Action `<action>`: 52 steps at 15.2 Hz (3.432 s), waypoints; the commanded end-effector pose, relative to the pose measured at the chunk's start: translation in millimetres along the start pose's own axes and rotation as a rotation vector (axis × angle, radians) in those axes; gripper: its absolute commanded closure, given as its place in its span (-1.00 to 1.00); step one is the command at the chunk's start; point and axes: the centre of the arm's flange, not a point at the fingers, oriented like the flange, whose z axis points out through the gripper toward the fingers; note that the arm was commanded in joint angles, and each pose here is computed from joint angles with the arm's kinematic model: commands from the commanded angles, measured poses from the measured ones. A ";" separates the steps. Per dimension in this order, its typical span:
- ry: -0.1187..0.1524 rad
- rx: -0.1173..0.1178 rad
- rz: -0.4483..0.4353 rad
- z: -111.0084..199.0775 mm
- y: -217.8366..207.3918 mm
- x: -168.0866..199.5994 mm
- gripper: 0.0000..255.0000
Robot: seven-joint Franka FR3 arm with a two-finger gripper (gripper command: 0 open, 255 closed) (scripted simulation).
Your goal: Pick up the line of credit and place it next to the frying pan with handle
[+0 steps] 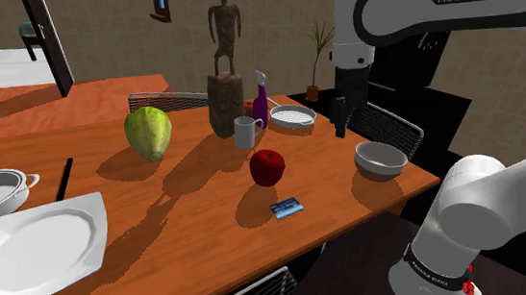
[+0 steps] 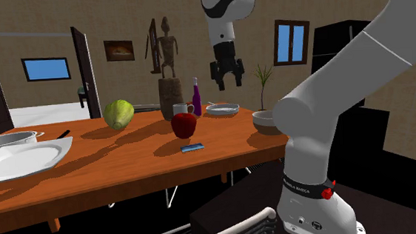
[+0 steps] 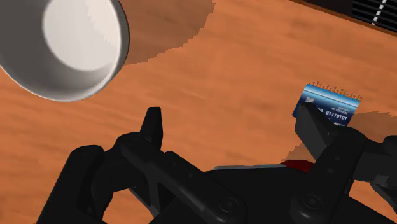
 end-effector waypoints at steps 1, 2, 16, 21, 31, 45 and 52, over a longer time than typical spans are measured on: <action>0.000 0.000 0.000 0.0 0.0 0.0 -1.00; 0.036 0.018 -0.066 10.7 -1.5 1.1 -1.00; 0.533 0.273 -0.990 146.8 -56.4 33.2 -1.00; 0.668 0.342 -1.241 181.7 -85.6 42.9 -1.00; 0.668 0.342 -1.241 208.3 -105.8 52.6 -1.00; 0.668 0.342 -1.241 208.3 -105.8 52.6 1.00; 0.668 0.342 -1.241 171.7 -103.2 47.5 1.00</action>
